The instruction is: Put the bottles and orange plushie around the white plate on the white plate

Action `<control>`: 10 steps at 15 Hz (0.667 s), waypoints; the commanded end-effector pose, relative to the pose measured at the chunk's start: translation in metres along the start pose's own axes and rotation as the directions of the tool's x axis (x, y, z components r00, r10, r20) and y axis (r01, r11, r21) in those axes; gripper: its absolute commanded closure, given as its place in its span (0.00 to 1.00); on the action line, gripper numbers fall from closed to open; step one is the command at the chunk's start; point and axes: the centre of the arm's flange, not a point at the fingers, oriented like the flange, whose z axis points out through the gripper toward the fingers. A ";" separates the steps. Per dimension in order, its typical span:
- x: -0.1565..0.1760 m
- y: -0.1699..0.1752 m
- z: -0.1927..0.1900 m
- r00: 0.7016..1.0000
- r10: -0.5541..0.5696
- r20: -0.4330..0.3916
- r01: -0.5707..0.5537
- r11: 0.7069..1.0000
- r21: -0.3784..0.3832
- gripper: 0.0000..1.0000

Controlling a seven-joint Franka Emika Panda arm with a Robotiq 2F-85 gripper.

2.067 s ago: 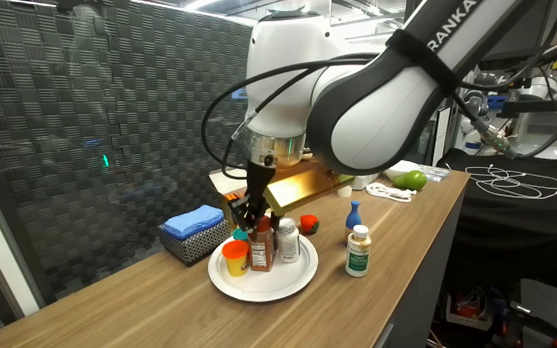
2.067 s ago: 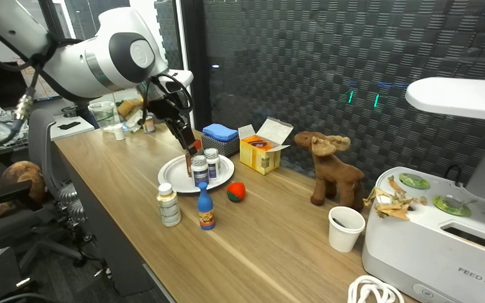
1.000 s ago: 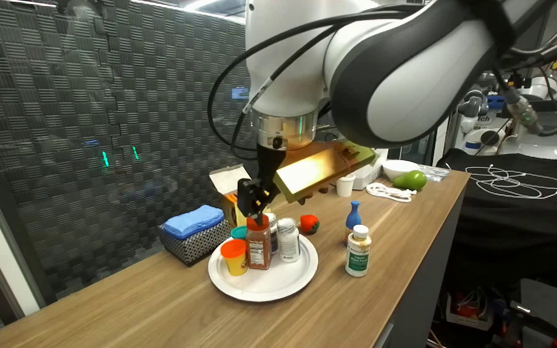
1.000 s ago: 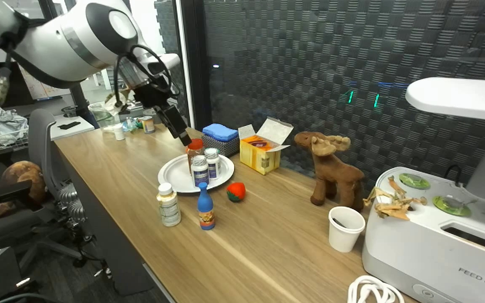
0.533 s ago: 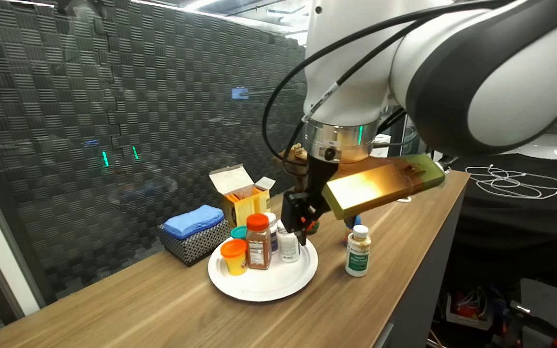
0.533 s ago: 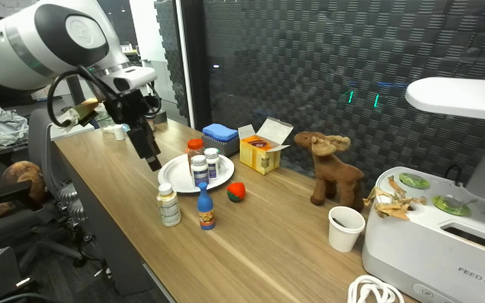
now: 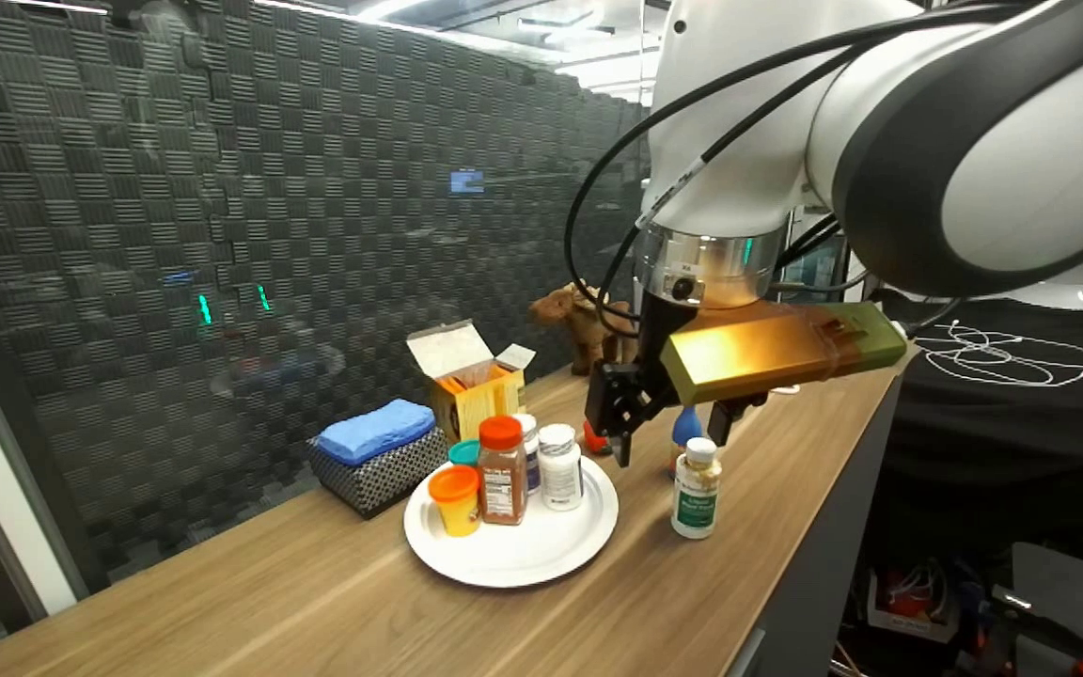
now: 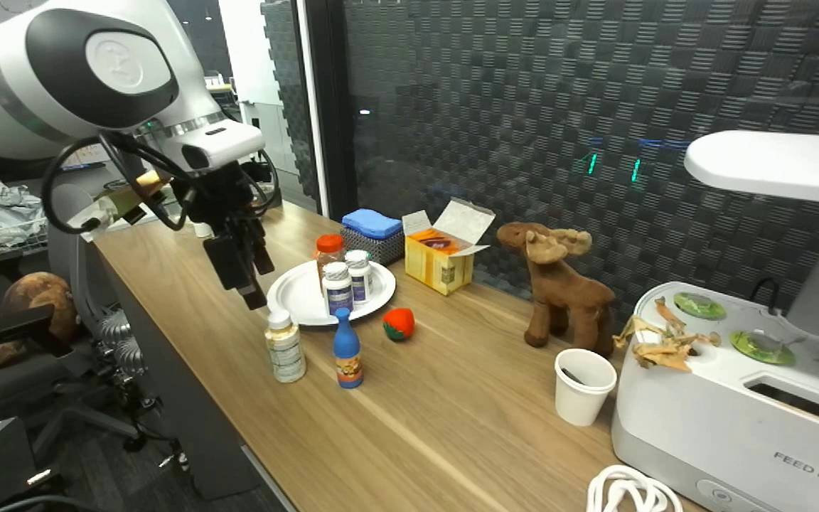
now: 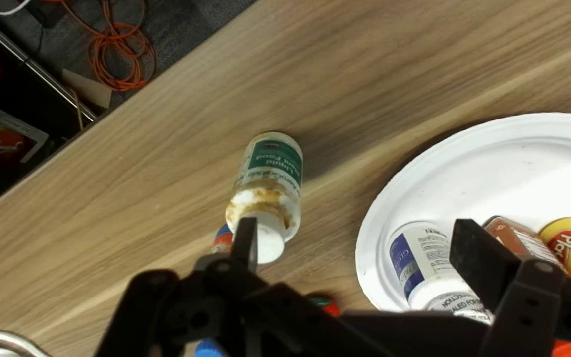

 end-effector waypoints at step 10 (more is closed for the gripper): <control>0.001 0.024 0.004 0.994 0.108 0.010 -0.108 0.994 -0.016 0.00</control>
